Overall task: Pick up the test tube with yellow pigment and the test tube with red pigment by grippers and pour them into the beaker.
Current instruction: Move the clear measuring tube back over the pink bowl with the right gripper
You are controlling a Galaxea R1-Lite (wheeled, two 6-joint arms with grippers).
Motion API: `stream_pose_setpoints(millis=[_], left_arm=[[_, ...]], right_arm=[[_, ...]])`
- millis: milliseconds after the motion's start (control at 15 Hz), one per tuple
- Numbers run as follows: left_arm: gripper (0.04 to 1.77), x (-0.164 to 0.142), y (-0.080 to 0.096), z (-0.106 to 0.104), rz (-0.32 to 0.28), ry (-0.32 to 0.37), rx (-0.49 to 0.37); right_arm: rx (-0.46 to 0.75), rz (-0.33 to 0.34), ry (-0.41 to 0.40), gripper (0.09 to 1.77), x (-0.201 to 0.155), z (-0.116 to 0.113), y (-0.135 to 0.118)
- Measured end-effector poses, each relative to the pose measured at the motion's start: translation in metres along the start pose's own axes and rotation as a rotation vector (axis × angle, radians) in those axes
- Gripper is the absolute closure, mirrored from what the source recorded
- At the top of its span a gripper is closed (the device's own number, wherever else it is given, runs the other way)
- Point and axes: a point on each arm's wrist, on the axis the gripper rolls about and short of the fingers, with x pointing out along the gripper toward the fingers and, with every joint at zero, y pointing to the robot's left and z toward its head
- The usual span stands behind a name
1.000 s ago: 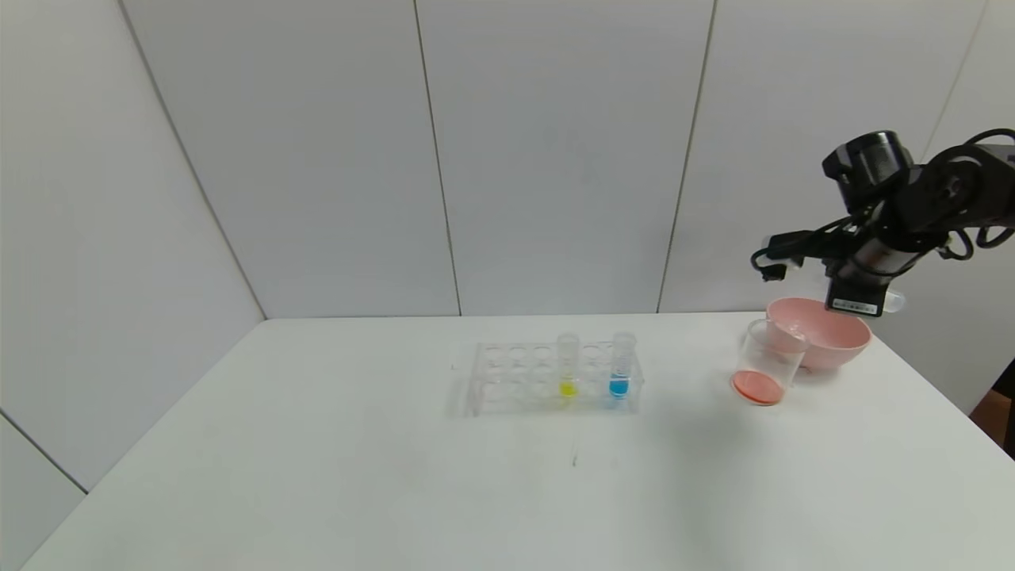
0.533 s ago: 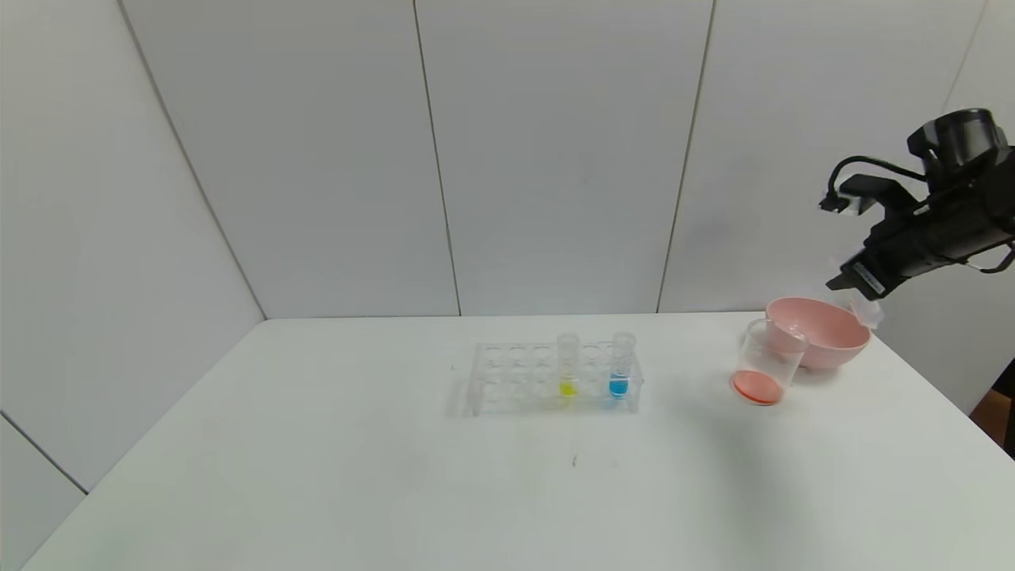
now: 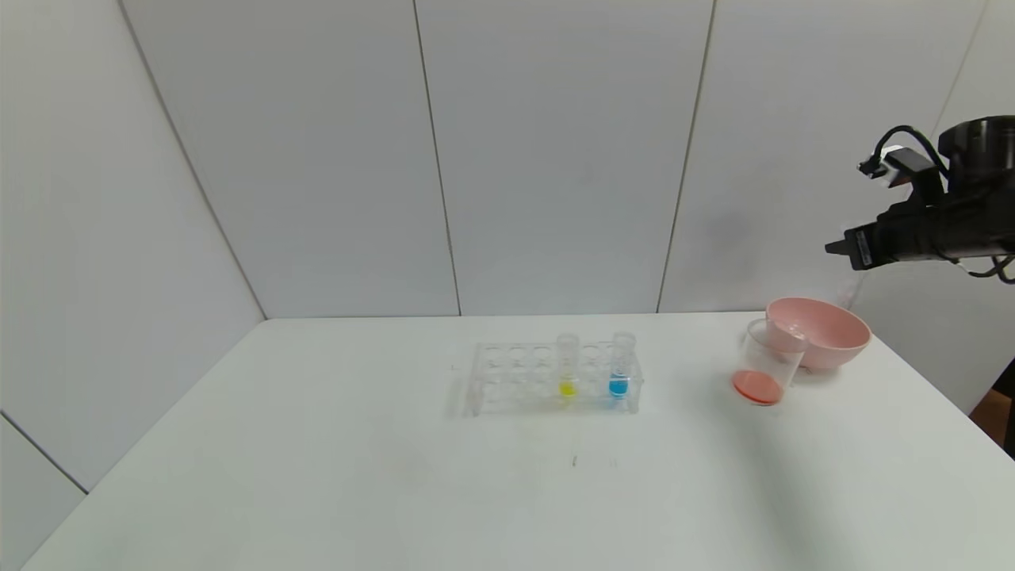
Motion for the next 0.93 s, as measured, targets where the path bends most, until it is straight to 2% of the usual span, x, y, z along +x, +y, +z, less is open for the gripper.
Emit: stream_pose_setpoints(millis=[133,333,600,933], left_arm=[[0.09,0.0,0.0,0.0,0.0,0.0,0.0],[0.09,0.0,0.0,0.0,0.0,0.0,0.0],[0.09,0.0,0.0,0.0,0.0,0.0,0.0],[0.09,0.0,0.0,0.0,0.0,0.0,0.0]], right_arm=[[0.031,-0.011,-0.065,1.33,0.011,-0.008,0.002],[0.037,-0.026,-0.101,1.33,0.027,-0.024,0.004],[0.17,-0.053,-0.208,1.33,0.042,-0.035,-0.005],[0.171,-0.088,-0.256,1.33,0.059,-0.068,-0.016]])
